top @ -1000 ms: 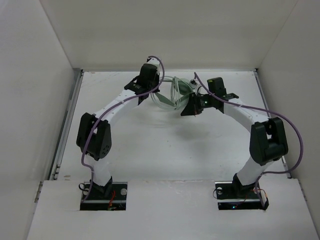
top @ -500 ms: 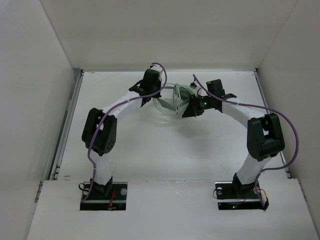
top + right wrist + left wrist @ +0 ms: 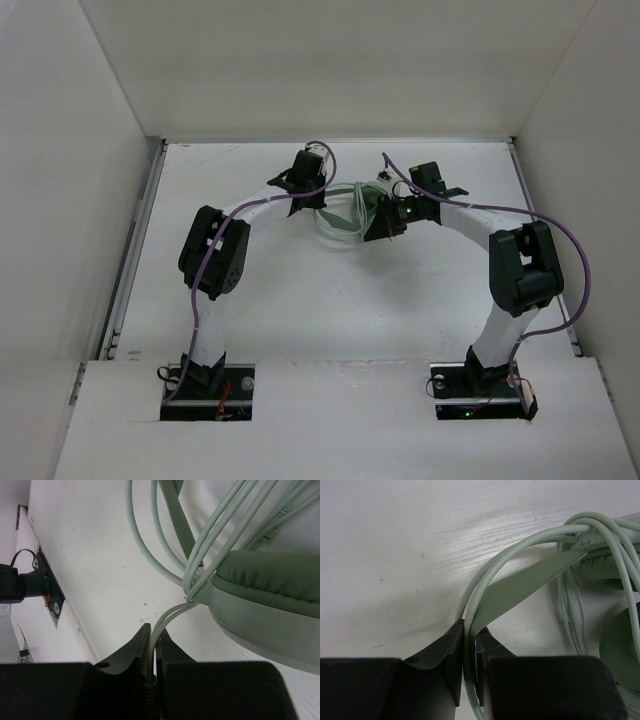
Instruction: Wrap the headphones
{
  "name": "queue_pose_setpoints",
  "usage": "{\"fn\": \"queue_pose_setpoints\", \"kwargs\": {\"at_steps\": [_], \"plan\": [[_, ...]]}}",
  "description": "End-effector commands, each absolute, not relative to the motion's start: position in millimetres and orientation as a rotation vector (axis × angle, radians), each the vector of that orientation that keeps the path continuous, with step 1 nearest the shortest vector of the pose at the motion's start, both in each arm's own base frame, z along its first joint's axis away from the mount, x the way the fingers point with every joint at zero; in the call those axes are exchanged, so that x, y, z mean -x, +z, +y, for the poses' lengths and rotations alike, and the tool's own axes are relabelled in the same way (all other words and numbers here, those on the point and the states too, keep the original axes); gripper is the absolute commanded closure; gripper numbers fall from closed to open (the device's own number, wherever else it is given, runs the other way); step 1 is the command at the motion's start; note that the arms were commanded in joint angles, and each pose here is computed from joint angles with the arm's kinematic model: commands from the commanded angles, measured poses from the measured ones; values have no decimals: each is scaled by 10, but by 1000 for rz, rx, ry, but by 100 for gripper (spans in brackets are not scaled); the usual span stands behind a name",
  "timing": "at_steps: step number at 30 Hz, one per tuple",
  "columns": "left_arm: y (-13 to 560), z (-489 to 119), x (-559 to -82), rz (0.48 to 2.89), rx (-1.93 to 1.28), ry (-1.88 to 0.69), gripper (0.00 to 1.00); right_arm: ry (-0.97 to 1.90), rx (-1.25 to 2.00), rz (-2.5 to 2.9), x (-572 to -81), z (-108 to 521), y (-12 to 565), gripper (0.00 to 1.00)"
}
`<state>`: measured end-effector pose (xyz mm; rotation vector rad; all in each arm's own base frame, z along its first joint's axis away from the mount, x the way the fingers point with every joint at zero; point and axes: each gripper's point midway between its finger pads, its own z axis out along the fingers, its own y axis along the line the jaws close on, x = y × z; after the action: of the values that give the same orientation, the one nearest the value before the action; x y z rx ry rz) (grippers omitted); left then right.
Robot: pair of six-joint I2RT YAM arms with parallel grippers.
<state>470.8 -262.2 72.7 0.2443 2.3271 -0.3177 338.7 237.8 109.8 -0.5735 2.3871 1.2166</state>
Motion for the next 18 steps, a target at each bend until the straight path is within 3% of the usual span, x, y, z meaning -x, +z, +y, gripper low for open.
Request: {"fn": "queue_pose_setpoints", "kwargs": {"at_steps": [1, 3, 11, 18], "plan": [[780, -2764, -4674, 2311, -221, -418, 97, 1261, 646, 2293, -3431, 2483, 1339, 88], [731, -2768, -4637, 2326, -221, -428, 96, 1275, 646, 2294, -3417, 2490, 1339, 86], [598, -2675, -4607, 2367, -214, -439, 73, 1313, 653, 2300, -3356, 2525, 1363, 77], [705, -2561, -4656, 2349, -209, -428, 53, 1333, 659, 2319, -3261, 2495, 1342, 57]]}}
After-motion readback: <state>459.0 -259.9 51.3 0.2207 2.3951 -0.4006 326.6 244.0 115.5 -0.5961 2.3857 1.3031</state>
